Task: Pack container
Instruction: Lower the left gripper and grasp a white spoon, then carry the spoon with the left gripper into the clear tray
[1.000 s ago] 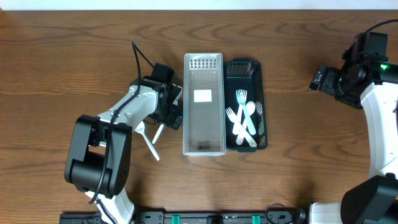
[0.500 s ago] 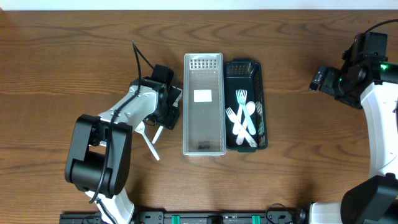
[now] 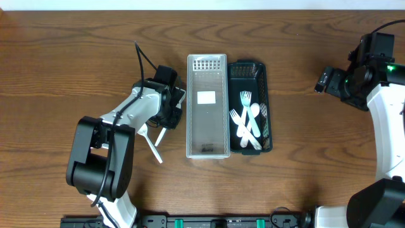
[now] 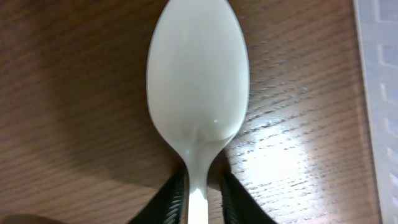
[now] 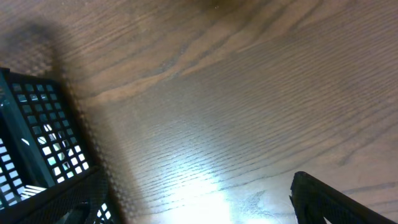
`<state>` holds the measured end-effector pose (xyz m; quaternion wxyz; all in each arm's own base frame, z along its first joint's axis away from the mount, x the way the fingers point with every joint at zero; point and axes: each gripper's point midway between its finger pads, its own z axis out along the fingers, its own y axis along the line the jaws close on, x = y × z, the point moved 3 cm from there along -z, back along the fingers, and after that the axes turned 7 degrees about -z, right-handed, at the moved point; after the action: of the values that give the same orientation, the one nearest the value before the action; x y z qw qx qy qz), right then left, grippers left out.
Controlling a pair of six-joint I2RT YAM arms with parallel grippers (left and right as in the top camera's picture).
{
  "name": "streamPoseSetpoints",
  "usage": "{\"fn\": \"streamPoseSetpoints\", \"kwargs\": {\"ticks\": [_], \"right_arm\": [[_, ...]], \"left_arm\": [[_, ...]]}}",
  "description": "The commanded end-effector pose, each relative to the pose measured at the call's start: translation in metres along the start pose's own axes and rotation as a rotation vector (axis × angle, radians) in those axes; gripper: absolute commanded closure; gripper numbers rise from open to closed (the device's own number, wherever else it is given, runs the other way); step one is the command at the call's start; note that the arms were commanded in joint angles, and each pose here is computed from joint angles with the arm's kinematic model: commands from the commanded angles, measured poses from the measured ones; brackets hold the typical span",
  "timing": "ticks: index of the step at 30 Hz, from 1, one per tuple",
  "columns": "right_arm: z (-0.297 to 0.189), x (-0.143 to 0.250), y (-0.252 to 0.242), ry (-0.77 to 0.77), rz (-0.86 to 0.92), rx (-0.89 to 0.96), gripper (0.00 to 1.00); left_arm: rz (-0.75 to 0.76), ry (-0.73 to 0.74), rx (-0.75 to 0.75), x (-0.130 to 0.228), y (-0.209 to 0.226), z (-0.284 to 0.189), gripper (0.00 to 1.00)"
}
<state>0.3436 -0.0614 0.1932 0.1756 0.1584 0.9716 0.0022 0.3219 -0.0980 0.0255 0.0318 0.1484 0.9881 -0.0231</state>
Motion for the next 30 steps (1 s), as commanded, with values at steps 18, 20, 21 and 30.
{"fn": "streamPoseSetpoints", "kwargs": {"ticks": [18,20,21,30], "right_arm": [[0.003,0.001,-0.001,0.009,-0.007,-0.002,0.02],[0.003,0.001,0.000,0.010,-0.006,-0.002,0.03],[0.003,0.001,0.000,0.010,-0.006,-0.002,0.02],[0.003,0.001,-0.001,0.011,-0.006,-0.002,0.03]], "left_arm": [[-0.079,-0.196,-0.055,-0.020,0.005,-0.089,0.94],[-0.109,-0.262,-0.046,-0.022,0.001,-0.118,0.94],[-0.126,-0.304,-0.039,-0.023,-0.002,-0.136,0.95],[-0.351,-0.531,0.161,-0.013,-0.070,-0.215,0.94]]}}
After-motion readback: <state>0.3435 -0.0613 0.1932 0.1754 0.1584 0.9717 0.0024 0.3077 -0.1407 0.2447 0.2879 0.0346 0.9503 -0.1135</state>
